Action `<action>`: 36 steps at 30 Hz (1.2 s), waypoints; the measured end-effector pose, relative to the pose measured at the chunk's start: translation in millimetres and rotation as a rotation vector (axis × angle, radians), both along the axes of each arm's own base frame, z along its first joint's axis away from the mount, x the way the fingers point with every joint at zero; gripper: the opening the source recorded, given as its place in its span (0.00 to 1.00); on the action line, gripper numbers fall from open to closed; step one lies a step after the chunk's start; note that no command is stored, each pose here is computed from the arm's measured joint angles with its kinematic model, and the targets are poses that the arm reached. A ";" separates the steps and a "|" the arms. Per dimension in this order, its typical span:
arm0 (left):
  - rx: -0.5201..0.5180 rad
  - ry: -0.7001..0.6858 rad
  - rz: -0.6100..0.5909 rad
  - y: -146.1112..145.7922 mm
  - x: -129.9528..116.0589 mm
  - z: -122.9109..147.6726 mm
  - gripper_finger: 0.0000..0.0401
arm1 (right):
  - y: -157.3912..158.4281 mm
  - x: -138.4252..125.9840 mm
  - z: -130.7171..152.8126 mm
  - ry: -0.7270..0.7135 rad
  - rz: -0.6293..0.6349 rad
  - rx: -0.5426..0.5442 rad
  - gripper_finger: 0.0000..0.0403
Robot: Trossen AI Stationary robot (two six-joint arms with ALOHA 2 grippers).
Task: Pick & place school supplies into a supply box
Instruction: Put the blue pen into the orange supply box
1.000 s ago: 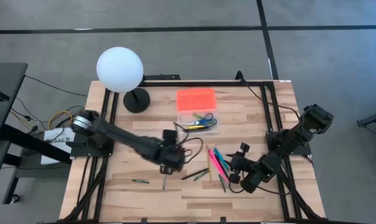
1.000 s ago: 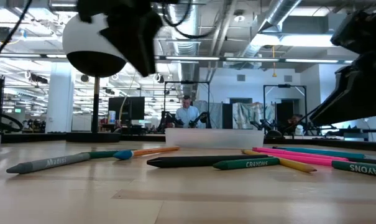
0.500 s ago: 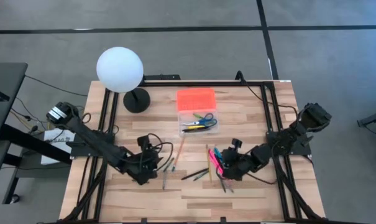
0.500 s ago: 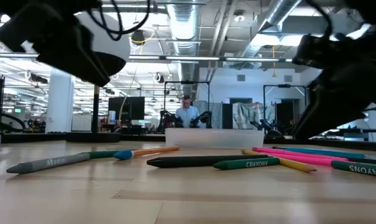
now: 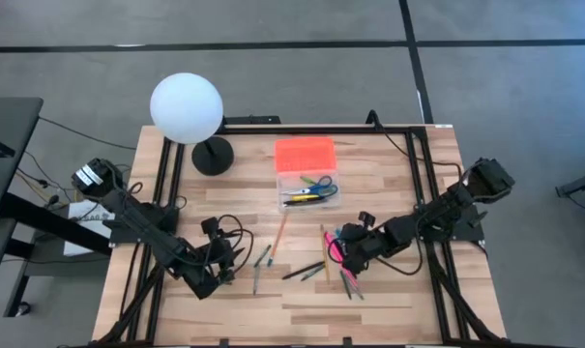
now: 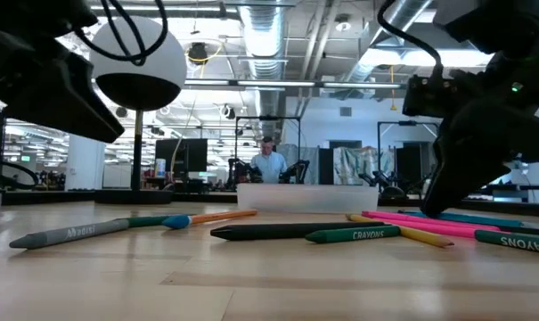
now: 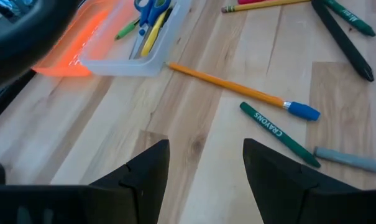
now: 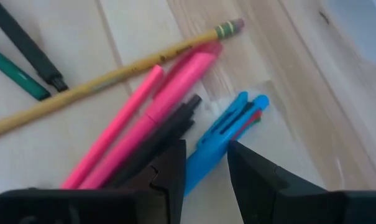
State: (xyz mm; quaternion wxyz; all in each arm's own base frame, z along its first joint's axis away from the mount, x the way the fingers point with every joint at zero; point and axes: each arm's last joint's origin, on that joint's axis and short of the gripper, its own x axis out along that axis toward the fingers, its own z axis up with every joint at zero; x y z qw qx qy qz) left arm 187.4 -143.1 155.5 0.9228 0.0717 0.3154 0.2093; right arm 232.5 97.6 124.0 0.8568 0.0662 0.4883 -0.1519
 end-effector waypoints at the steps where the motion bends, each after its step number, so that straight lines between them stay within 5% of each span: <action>1: -0.003 -0.002 -0.002 -0.8 -1.3 -0.6 0.50 | -0.2 -0.9 -0.3 0.008 -0.009 0.002 0.27; 24: -0.010 -0.091 0.010 -8.9 -7.0 0.7 0.50 | 0.5 -24.1 -5.0 0.278 -0.016 0.078 0.27; 36: -0.008 -0.091 0.010 -8.8 -7.0 0.8 0.50 | 0.9 -24.5 -5.2 0.289 0.041 0.056 0.11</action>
